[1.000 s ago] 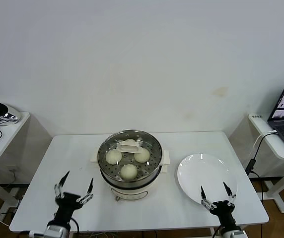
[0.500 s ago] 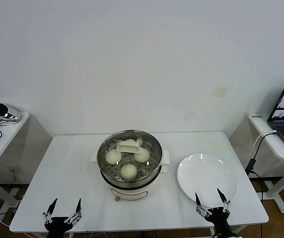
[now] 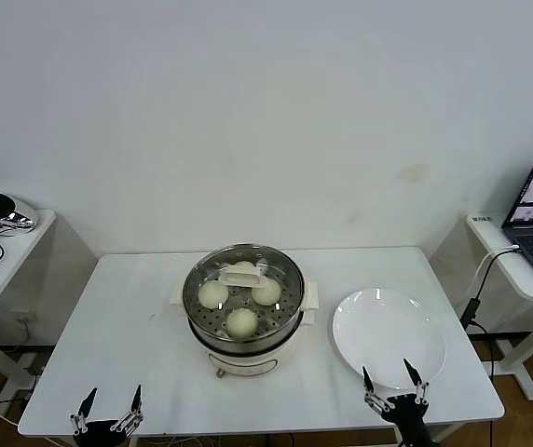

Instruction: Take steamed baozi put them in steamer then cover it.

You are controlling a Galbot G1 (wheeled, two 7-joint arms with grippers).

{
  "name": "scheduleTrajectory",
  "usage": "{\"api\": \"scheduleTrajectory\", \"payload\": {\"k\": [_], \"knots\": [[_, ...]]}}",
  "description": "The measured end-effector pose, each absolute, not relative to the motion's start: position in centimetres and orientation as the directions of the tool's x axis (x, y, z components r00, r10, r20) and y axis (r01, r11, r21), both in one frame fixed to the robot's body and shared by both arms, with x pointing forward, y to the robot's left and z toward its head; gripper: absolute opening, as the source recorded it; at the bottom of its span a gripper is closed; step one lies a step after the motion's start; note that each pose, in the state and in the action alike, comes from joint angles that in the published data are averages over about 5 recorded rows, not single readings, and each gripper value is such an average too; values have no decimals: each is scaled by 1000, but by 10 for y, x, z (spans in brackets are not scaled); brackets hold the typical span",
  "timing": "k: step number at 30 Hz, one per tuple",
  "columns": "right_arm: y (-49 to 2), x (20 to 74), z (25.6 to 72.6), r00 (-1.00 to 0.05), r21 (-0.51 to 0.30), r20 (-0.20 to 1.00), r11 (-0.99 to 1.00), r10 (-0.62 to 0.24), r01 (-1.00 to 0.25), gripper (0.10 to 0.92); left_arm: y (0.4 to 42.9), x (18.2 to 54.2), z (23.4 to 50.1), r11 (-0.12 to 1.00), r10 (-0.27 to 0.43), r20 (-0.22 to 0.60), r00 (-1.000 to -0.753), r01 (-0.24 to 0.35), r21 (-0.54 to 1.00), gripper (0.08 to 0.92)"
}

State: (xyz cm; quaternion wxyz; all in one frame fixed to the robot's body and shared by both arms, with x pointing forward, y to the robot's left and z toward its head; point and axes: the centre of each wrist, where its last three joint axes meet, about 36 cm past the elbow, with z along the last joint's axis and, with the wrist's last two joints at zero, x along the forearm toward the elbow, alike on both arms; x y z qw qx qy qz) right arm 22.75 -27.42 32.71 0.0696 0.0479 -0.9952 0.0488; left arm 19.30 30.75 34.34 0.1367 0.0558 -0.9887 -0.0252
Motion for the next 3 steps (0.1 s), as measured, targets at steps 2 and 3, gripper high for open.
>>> {"api": "scheduleTrajectory", "payload": {"k": [2, 3], "knots": [[-273, 227, 327, -985, -87, 145, 991, -90, -104, 823, 308, 193, 343, 992, -120, 269, -956, -107, 63, 823], [-272, 227, 327, -985, -86, 146, 991, -91, -105, 823, 308, 193, 343, 992, -121, 270, -955, -108, 63, 823]]}}
